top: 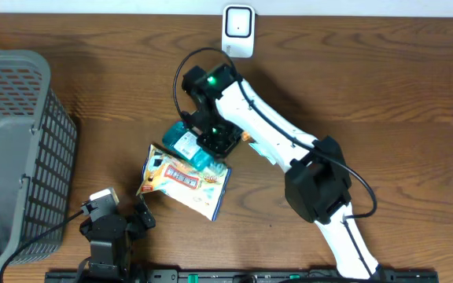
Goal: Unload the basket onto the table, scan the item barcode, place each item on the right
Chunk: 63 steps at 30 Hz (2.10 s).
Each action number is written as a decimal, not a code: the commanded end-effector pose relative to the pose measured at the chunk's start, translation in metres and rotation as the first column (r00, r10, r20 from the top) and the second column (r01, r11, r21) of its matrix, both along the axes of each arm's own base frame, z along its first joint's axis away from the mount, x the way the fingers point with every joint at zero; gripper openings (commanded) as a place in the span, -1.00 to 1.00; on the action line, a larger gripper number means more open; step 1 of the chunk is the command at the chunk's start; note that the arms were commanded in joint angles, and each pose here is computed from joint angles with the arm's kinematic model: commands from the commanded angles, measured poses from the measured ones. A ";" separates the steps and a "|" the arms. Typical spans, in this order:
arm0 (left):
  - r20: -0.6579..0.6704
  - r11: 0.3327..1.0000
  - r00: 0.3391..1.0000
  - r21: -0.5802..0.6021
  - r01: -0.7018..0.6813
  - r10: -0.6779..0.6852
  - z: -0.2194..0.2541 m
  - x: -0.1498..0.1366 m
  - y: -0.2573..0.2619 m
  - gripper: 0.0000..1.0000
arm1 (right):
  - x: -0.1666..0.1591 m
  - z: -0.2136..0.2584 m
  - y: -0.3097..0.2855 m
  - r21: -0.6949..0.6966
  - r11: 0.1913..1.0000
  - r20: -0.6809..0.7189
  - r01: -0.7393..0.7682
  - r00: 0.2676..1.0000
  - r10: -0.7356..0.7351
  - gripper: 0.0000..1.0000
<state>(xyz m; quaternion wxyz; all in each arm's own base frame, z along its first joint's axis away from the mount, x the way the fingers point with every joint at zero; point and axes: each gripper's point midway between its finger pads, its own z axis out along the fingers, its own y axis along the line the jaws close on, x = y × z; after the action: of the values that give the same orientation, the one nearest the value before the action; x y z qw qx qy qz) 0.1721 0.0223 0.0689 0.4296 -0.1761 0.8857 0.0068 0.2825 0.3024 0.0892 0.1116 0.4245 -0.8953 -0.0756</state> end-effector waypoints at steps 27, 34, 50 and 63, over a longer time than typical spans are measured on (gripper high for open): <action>-0.072 1.000 0.997 0.029 0.009 -0.006 -0.012 -0.011 0.003 0.95 | 0.063 0.033 0.057 0.188 0.902 0.272 0.389 0.861 -0.429 0.98; -0.072 1.000 0.997 0.029 0.009 -0.006 -0.012 -0.011 0.003 0.95 | 0.078 -0.005 0.080 0.160 0.986 0.395 0.045 0.913 -0.106 0.91; -0.072 1.000 0.997 0.029 0.009 -0.006 -0.012 -0.011 0.003 0.95 | 0.046 -0.086 0.072 -0.159 0.986 0.412 -0.042 0.905 0.105 0.94; -0.072 1.000 0.997 0.029 0.009 -0.006 -0.012 -0.011 0.003 0.95 | 0.040 -0.129 0.058 -0.274 0.962 0.439 -0.011 0.888 0.136 -0.04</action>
<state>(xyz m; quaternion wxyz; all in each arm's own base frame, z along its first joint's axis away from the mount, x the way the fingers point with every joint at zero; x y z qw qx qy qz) 0.1720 0.0223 0.0688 0.4294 -0.1761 0.8857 0.0068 0.3238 0.3919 0.0054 -0.0757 0.4583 -0.8821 0.0787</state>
